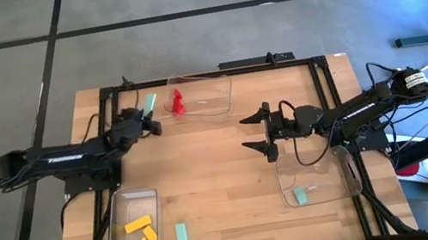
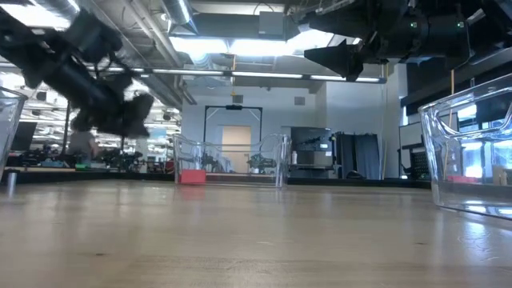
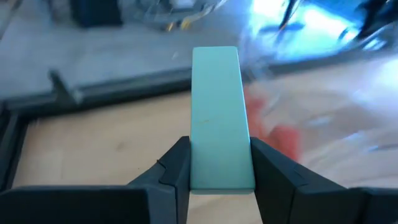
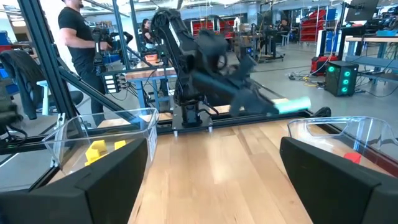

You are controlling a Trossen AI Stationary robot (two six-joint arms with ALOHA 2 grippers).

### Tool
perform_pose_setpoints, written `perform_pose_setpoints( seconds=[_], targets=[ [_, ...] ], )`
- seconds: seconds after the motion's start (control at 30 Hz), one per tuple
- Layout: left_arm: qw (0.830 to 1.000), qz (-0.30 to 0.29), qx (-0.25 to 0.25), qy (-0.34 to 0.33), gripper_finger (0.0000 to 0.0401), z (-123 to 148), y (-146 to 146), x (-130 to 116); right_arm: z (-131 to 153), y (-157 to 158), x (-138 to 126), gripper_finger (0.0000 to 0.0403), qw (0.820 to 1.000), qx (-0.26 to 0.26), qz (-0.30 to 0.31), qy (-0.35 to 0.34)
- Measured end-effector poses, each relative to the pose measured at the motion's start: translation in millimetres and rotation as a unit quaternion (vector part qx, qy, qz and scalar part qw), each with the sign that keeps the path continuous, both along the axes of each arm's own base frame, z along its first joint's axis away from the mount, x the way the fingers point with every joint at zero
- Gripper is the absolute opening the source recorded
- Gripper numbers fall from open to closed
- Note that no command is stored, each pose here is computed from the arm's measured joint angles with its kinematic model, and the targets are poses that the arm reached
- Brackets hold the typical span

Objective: Sort & place blocks by color
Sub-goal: Put the top blue block into the bottom right transparent bin

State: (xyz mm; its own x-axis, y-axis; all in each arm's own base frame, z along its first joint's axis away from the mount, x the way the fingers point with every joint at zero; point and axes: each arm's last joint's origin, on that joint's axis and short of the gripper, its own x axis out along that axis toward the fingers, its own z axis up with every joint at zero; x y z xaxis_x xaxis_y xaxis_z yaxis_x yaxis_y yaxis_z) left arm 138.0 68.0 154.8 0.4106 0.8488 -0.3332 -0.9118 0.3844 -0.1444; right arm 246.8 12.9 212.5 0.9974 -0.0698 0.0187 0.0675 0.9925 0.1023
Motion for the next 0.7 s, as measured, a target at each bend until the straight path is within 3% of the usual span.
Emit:
perform_pose_setpoints(
  seconds=[0.13,0.3,0.5,0.7],
  targets=[
    [0.997,-0.033,0.058,-0.034,0.0119,31,-15,2,0,0,0,0.0369,1.000,0.000,0.000,0.000],
    [0.984,-0.125,0.095,-0.082,0.0119,57,-39,7,0,0,0,0.0369,1.000,-0.001,0.000,0.000],
    [0.947,-0.275,0.091,-0.137,0.0119,63,-77,20,0,0,0,0.0369,1.000,-0.002,0.000,0.000],
    [0.911,-0.356,0.113,-0.173,0.0119,62,-111,37,0,0,0,0.0369,1.000,-0.004,0.000,0.000]
  ],
)
